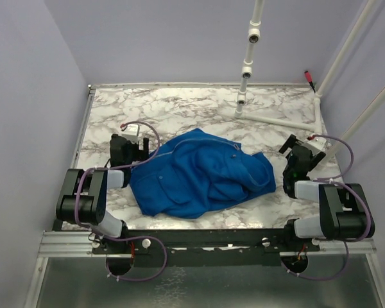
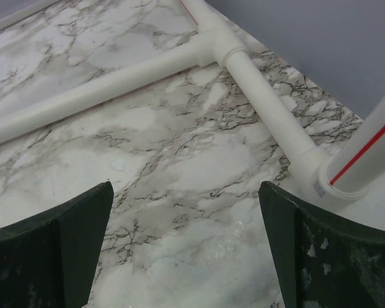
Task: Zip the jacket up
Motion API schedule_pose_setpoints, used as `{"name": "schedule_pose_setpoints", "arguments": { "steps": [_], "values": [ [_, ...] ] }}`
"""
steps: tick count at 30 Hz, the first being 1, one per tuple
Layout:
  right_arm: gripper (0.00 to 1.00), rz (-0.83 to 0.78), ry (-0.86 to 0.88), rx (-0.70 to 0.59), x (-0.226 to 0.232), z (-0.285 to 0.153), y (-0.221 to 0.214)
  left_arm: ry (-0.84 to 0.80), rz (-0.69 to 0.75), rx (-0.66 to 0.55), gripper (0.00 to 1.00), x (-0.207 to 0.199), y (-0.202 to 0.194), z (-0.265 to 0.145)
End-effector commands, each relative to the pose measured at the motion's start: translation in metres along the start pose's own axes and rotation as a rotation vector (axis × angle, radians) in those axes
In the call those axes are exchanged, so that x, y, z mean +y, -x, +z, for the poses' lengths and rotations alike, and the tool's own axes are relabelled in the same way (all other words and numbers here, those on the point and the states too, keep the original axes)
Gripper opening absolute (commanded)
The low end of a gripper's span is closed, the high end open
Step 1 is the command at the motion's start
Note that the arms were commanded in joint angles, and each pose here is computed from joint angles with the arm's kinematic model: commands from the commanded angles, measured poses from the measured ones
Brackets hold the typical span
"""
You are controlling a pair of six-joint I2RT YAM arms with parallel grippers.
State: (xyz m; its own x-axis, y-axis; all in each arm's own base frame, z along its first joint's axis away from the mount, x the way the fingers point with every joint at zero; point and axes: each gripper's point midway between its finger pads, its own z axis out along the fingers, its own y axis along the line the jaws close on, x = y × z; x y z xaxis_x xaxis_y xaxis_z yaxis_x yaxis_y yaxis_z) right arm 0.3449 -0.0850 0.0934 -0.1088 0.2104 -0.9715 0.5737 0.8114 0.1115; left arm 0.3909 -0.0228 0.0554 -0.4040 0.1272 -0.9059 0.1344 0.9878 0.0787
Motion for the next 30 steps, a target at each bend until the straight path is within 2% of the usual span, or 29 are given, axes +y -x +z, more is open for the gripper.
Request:
{"name": "schedule_pose_setpoints", "arguments": {
  "steps": [1, 3, 4, 8, 10, 11, 13, 14, 16, 17, 18, 20, 23, 25, 30],
  "values": [
    [1.0, 0.033, 0.065, -0.121, 0.012, 0.005, 0.019, 0.063, -0.1, -0.243, 0.99, 0.011, 0.038, -0.003],
    [1.0, 0.028, 0.08, -0.142, 0.013, 0.006, 0.022, 0.068, -0.101, -0.273, 0.99, 0.011, 0.028, -0.012],
    [1.0, 0.01, 0.111, -0.123, 0.018, 0.005, 0.019, 0.071, -0.098, -0.335, 0.99, 0.011, 0.034, -0.019],
    [1.0, -0.063, 0.31, -0.193, 0.041, -0.014, 0.022, 0.109, -0.136, -0.452, 0.99, 0.015, 0.028, -0.04],
    [1.0, -0.103, 0.403, -0.224, 0.052, -0.021, 0.014, 0.113, -0.131, -0.431, 0.99, 0.015, 0.026, -0.04],
    [1.0, -0.114, 0.379, -0.221, 0.049, -0.015, 0.01, 0.117, -0.134, -0.438, 0.99, 0.016, 0.027, -0.039],
    [1.0, -0.102, 0.341, -0.093, 0.053, 0.002, -0.002, 0.1, -0.131, -0.419, 0.99, 0.013, 0.027, -0.033],
    [1.0, -0.095, 0.345, -0.156, 0.055, 0.003, 0.01, 0.092, -0.126, -0.402, 0.99, 0.012, 0.026, -0.029],
    [1.0, -0.111, 0.339, -0.096, 0.053, 0.003, -0.003, 0.099, -0.137, -0.351, 0.99, 0.014, 0.024, -0.016],
    [1.0, -0.1, 0.34, -0.118, 0.053, 0.002, 0.003, 0.112, -0.137, -0.332, 0.99, 0.015, 0.022, -0.013],
    [1.0, -0.102, 0.346, -0.157, 0.054, 0.002, 0.008, 0.125, -0.128, -0.328, 0.99, 0.014, 0.021, -0.013],
    [1.0, -0.109, 0.343, -0.108, 0.053, 0.001, 0.0, 0.128, -0.127, -0.329, 0.99, 0.014, 0.021, -0.014],
    [1.0, -0.109, 0.349, -0.156, 0.053, 0.0, 0.007, 0.135, -0.132, -0.329, 0.99, 0.015, 0.021, -0.014],
    [1.0, -0.109, 0.346, -0.119, 0.053, 0.001, 0.002, 0.137, -0.134, -0.328, 0.99, 0.016, 0.021, -0.014],
    [1.0, -0.107, 0.347, -0.142, 0.053, 0.0, 0.005, 0.136, -0.133, -0.329, 0.99, 0.015, 0.021, -0.014]
  ]
}}
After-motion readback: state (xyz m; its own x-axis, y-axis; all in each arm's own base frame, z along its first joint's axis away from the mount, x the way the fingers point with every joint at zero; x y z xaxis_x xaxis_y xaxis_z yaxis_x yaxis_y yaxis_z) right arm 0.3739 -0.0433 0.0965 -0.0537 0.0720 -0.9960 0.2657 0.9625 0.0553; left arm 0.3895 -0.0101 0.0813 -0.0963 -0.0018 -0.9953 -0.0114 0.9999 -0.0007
